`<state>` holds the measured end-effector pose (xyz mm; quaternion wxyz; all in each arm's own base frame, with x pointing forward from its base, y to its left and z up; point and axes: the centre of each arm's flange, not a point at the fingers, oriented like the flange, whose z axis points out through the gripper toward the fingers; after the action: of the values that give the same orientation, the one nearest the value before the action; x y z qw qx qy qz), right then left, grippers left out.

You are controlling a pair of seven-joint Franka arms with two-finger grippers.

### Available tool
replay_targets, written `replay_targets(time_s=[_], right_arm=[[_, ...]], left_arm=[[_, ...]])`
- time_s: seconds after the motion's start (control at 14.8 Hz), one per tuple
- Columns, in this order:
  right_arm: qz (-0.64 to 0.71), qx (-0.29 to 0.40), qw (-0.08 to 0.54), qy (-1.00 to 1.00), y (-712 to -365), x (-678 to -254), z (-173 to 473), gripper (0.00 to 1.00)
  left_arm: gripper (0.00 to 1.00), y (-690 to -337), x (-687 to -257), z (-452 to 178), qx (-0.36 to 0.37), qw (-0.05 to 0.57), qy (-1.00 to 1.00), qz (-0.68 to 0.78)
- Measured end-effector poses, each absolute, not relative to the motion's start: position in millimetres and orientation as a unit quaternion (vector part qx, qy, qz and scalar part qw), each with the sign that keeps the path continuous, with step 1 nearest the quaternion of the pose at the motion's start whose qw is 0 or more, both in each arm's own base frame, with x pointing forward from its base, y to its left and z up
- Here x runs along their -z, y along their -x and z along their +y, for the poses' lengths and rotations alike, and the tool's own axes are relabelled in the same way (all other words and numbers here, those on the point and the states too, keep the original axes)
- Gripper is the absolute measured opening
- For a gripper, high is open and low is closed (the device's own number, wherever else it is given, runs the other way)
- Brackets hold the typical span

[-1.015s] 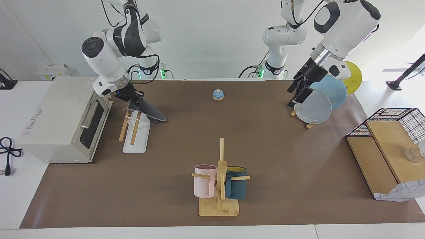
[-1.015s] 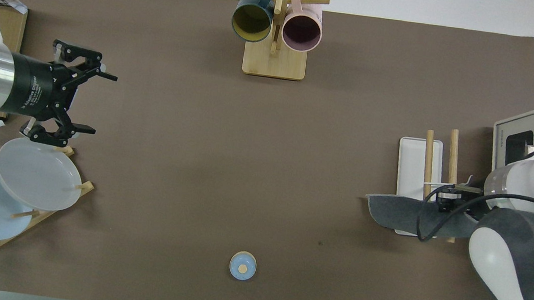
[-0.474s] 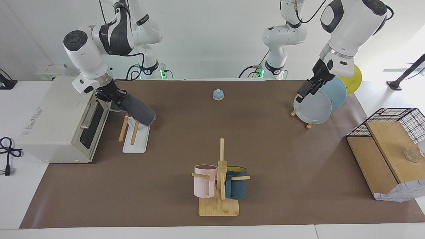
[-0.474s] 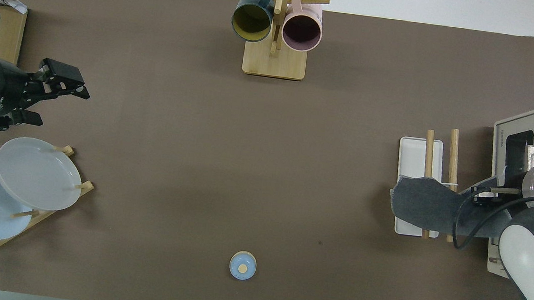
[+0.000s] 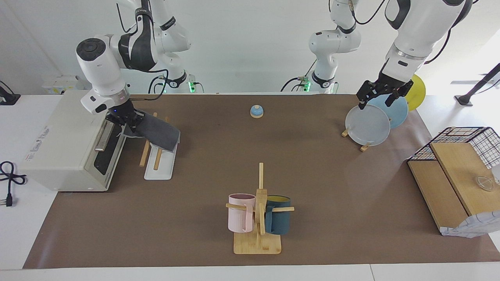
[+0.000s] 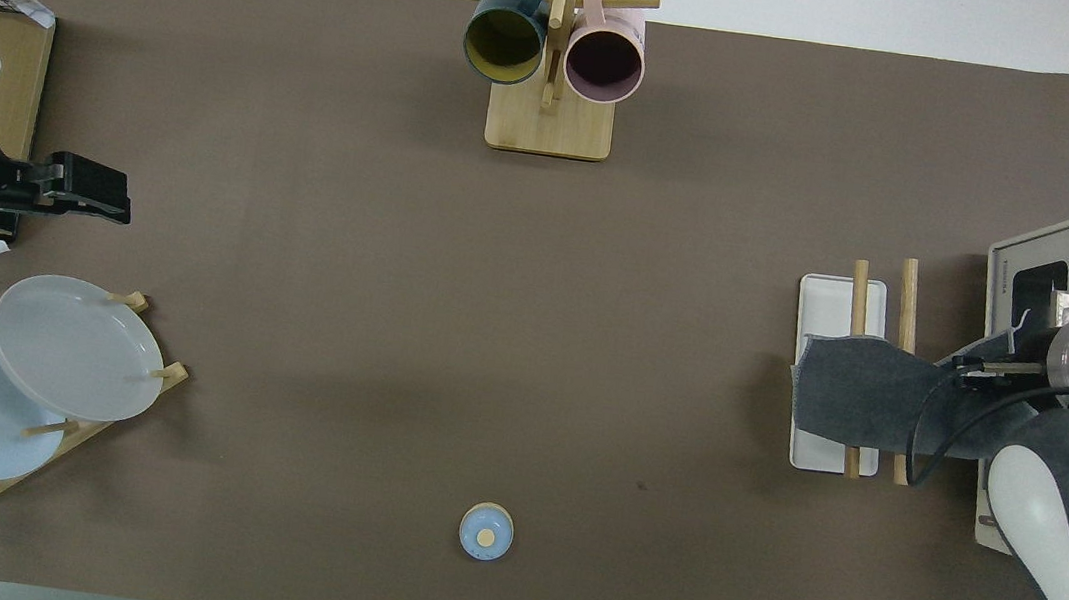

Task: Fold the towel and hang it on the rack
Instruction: 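Drape the towel over the dowel rack and open the right gripper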

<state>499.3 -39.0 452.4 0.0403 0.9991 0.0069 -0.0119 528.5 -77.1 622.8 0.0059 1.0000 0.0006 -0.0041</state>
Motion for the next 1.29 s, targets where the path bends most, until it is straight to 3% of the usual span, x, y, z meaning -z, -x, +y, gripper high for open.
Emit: replay_targets(time_s=[0.27,0.34,0.95,1.08,1.29], right_arm=[[0.005,0.01,0.04,-0.999,-500,-451,-42,0.03],[0.005,0.01,0.04,-0.999,-501,-450,-42,0.08],[0.019,0.009,0.041,-0.999,-501,-452,-44,1.0],[0.021,0.018,0.041,-0.999,-502,-464,-46,1.0],[0.015,0.042,0.034,-0.998,-504,-513,-43,1.0]], left_arm=[[1.0,-535,-633,-94,0.017,0.007,-0.999,-0.038],[1.0,-536,-634,-98,0.016,0.007,-0.999,-0.042],[1.0,-538,-634,-89,0.016,0.007,-0.998,-0.058],[1.0,-538,-634,-87,0.016,0.007,-0.998,-0.059],[1.0,-539,-634,-85,0.016,0.007,-0.998,-0.058]])
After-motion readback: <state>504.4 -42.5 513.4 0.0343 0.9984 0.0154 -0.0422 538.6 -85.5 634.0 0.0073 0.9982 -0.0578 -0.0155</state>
